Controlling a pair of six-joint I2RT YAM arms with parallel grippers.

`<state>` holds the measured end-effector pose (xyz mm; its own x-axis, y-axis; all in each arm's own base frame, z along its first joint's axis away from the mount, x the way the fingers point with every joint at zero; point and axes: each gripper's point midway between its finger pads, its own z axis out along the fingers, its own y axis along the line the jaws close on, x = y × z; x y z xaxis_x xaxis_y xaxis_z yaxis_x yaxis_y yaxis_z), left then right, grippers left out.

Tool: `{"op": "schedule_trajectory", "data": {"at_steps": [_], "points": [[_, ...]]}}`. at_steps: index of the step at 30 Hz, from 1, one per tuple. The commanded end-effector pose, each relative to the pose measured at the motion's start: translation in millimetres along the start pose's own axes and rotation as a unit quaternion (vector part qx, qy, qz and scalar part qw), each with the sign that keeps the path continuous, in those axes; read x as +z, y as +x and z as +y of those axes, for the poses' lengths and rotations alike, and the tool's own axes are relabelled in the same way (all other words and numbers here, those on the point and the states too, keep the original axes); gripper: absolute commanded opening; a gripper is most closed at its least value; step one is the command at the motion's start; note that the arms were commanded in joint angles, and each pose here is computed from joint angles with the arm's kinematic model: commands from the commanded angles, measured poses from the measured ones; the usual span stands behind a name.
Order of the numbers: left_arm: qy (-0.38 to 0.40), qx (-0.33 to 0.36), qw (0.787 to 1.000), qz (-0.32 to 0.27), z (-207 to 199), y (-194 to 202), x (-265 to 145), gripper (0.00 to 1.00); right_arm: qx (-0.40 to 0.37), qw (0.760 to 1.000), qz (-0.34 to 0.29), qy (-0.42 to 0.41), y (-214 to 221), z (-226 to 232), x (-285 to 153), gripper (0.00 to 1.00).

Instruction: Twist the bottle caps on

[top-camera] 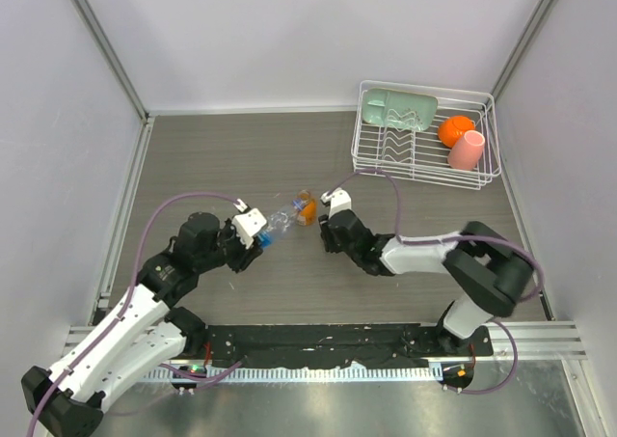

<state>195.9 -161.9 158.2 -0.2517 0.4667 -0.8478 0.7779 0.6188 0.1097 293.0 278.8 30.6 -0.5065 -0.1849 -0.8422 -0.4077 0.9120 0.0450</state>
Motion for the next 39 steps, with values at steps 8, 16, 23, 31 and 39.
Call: {"op": "schedule_trajectory", "data": {"at_steps": [8,16,23,31,39], "points": [[0.001,-0.033,0.977,-0.211,-1,-91,-23,0.0,0.038,0.987,-0.099,-0.124,-176,19,-160,0.27],[0.088,0.026,0.925,-0.369,-32,-145,-45,0.0,0.042,0.954,-0.145,-0.258,-268,45,-257,0.27],[0.128,0.005,0.893,-0.431,-37,-185,-54,0.0,0.011,0.926,-0.153,-0.345,-313,66,-322,0.28],[0.225,0.028,0.86,-0.457,-66,-207,-72,0.0,-0.011,0.923,-0.138,-0.359,-322,68,-345,0.31],[0.259,0.054,0.851,-0.454,-81,-205,-85,0.0,-0.025,0.924,-0.13,-0.358,-322,66,-351,0.33]]}}
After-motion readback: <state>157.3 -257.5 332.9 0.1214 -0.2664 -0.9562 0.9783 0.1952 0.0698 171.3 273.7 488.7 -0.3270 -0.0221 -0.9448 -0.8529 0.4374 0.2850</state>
